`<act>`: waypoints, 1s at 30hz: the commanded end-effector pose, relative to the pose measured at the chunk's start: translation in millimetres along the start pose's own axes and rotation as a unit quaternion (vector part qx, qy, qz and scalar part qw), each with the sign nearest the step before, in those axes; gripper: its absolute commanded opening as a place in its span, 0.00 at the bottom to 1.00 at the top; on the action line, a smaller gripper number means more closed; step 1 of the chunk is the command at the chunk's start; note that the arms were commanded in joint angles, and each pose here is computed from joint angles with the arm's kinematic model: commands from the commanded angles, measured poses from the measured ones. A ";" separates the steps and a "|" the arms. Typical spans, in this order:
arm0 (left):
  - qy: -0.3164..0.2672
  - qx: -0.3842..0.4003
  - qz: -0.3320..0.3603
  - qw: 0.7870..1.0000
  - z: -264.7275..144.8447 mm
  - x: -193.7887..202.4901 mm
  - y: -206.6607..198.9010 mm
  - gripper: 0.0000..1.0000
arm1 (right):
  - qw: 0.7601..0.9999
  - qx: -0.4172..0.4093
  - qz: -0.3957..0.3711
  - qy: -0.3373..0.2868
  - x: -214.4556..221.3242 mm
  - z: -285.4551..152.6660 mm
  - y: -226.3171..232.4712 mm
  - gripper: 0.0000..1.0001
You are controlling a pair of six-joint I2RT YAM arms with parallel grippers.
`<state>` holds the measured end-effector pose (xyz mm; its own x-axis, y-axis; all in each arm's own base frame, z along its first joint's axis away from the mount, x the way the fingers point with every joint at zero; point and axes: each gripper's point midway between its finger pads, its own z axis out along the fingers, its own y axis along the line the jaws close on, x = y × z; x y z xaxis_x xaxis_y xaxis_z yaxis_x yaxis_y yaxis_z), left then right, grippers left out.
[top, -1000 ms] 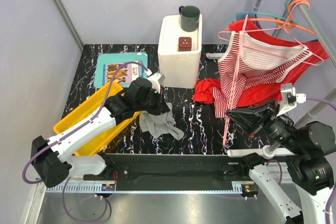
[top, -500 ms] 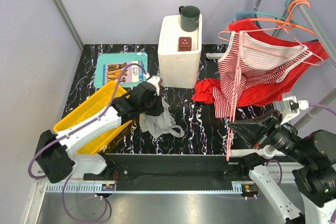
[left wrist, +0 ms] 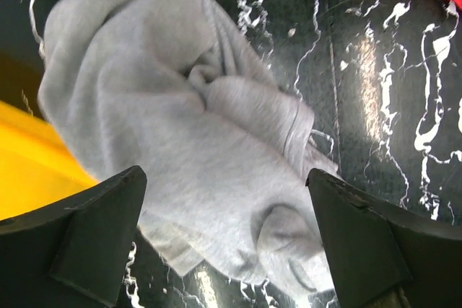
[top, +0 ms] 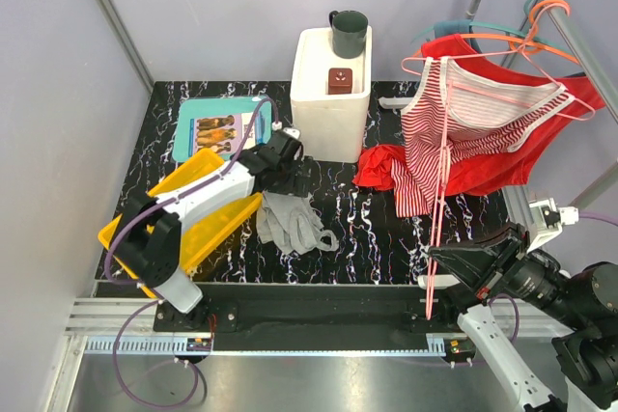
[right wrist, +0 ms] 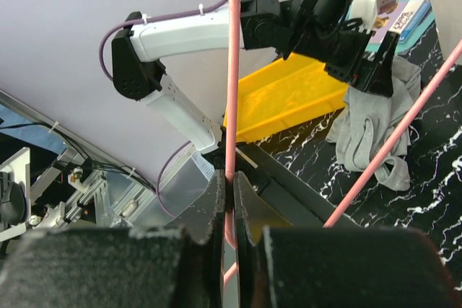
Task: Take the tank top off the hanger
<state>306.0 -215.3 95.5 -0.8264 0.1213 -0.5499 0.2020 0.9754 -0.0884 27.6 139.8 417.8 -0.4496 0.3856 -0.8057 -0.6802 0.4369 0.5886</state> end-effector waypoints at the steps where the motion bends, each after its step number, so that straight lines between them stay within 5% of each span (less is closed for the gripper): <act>1: 0.012 0.029 0.039 0.999 15.7 -8.4 -19.4 0.99 | 1.000 -0.003 -0.005 0.004 6.2 -2.1 -1.9 0.00; 8: 0.068 -0.004 0.024 0.997 56.8 27.3 -14.9 0.98 | 1.000 -0.002 -0.005 0.010 8.9 -1.6 -3.8 0.00; 11: 0.070 0.007 0.007 0.997 57.7 36.1 -21.3 0.87 | 1.000 0.000 -0.004 0.015 12.2 -2.2 -5.9 0.00; 20: 0.022 0.059 0.016 0.998 17.8 15.9 -50.7 0.00 | 1.000 0.005 -0.009 0.010 10.9 -3.8 -6.1 0.00; 30: -0.122 0.067 -0.035 0.990 -107.2 -83.8 -3.0 0.00 | 1.000 0.012 -0.013 0.014 12.1 -6.1 -7.4 0.00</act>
<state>300.5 -236.1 155.8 -0.7849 0.0745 -0.6152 0.2562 0.9430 -0.2126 28.0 138.7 392.1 -0.4935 0.3503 -0.7961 -0.6446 0.4673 0.6051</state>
